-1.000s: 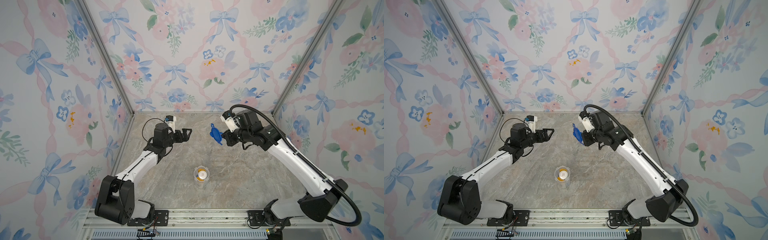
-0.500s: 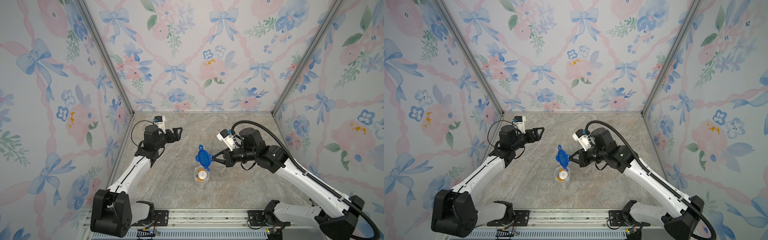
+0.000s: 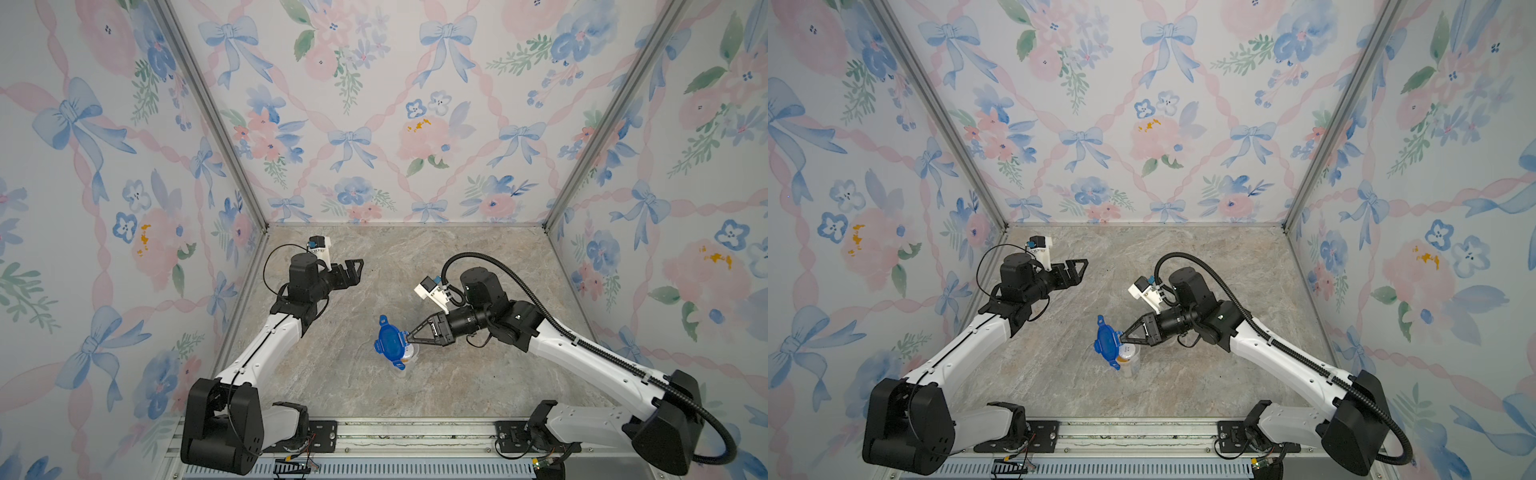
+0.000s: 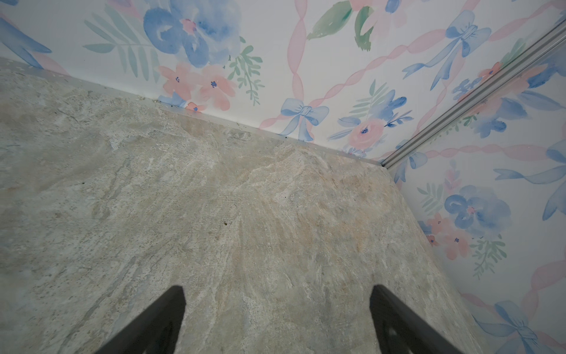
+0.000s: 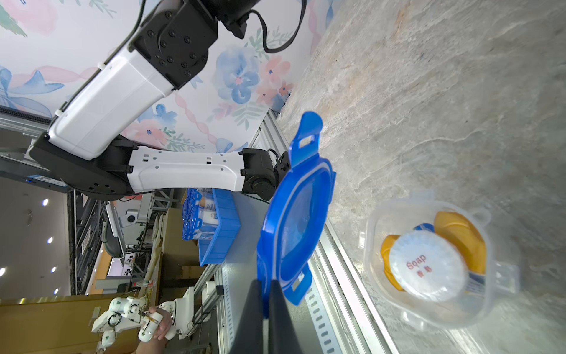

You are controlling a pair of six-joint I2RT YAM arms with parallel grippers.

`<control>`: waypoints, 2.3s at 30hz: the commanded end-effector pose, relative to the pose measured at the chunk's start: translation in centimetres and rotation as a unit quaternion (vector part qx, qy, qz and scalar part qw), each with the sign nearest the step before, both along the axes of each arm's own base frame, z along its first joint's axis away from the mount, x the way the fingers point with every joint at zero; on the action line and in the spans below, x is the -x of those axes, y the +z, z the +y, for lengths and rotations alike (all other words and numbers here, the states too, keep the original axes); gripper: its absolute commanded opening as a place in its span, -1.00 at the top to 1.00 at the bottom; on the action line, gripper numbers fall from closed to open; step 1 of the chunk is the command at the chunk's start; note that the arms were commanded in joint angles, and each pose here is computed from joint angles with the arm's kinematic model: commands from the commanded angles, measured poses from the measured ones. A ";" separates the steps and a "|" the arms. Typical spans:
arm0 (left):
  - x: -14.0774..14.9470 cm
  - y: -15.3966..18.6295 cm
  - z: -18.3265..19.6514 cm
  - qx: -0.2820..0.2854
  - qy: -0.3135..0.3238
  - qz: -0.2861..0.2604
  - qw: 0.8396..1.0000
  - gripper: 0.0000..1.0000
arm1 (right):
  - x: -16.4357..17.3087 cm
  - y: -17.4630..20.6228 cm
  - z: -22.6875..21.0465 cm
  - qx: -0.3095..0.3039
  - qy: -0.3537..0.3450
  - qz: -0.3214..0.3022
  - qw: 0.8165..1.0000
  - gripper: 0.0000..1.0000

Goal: Pack away toiletry kits
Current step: Close the lid on the container.

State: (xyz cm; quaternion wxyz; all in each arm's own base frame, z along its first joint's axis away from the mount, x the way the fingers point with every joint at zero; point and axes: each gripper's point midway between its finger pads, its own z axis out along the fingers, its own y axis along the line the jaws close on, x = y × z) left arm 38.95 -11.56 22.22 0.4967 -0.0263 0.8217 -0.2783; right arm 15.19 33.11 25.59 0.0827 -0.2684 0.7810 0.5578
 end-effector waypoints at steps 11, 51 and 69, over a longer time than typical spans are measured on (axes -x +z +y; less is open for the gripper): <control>0.2 -1.0 0.3 -0.014 0.000 0.010 1.000 -0.93 | -1.7 -3.9 -3.5 0.052 0.030 0.046 0.997 1.00; 11.3 -6.9 -5.5 -0.042 -0.099 0.089 0.990 -0.52 | -6.8 -10.1 -6.2 0.181 0.014 0.071 0.981 1.00; 15.7 -7.8 -7.5 -0.034 -0.142 0.111 0.983 -0.30 | -6.5 -7.7 -4.4 0.169 0.050 0.047 0.983 1.00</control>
